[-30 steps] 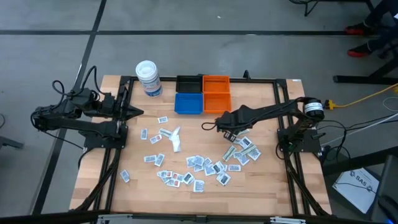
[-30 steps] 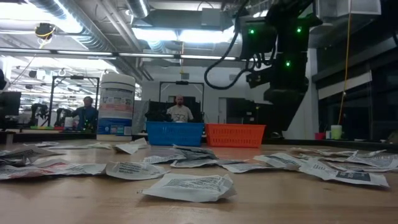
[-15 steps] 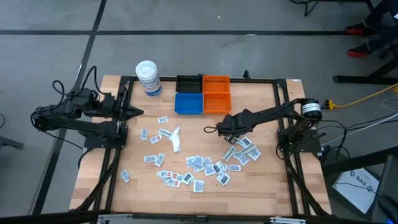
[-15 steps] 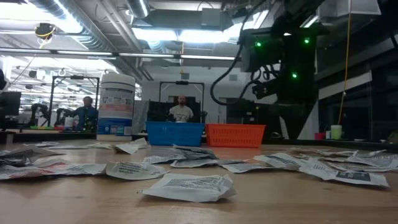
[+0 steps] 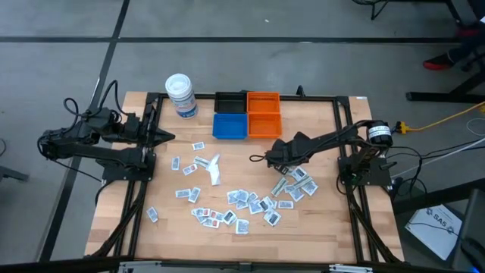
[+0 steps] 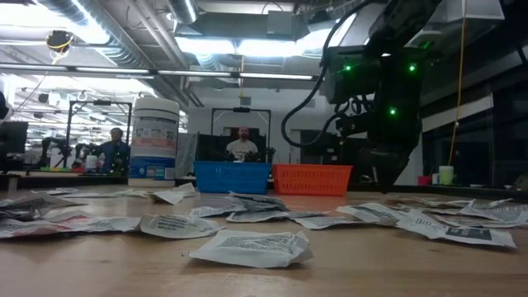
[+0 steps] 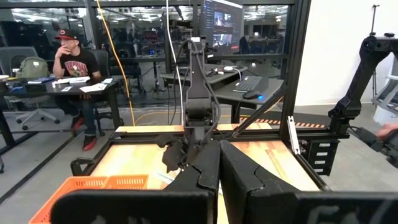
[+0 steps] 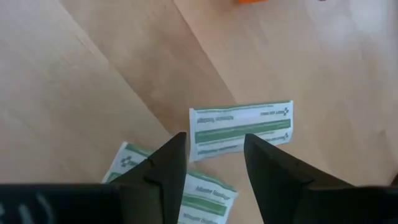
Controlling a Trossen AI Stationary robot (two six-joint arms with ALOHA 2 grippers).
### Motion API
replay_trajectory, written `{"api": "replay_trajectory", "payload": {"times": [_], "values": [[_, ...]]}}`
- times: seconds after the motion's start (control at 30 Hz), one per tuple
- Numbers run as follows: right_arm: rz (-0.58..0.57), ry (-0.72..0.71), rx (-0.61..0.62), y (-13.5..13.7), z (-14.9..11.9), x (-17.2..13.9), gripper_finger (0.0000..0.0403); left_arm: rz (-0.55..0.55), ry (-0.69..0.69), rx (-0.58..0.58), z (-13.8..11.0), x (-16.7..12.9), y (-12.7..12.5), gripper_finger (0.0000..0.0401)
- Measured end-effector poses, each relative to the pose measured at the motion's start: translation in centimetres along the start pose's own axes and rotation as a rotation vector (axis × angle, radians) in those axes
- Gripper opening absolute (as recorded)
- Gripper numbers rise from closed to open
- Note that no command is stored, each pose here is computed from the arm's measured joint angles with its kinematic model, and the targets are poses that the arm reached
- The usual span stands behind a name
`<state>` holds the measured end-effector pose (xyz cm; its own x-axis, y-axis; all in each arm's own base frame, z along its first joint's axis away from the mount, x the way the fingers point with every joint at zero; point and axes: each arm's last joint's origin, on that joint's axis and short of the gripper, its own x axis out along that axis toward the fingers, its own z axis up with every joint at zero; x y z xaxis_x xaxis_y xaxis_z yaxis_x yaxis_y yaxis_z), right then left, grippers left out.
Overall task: Pick & Place First Aid Supplies
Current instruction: Put the bandage pack into the top orange bin
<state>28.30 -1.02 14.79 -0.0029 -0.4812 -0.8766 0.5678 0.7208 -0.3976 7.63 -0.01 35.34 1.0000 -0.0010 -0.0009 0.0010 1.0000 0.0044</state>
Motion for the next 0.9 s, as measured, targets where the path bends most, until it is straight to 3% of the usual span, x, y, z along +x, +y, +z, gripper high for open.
{"api": "replay_trajectory", "payload": {"times": [0.47, 0.9], "values": [[0.005, 0.029, -0.002, 0.9, 0.0, 1.2, 0.0161, 0.0, 0.0, 0.0, 0.0, 0.0, 0.0, 0.0004], [0.024, 0.075, 0.075, -0.4, 0.8, 2.1, 0.0161, 0.0, 0.0, 0.0, 0.0, 0.0, 0.0, 0.0004]]}}
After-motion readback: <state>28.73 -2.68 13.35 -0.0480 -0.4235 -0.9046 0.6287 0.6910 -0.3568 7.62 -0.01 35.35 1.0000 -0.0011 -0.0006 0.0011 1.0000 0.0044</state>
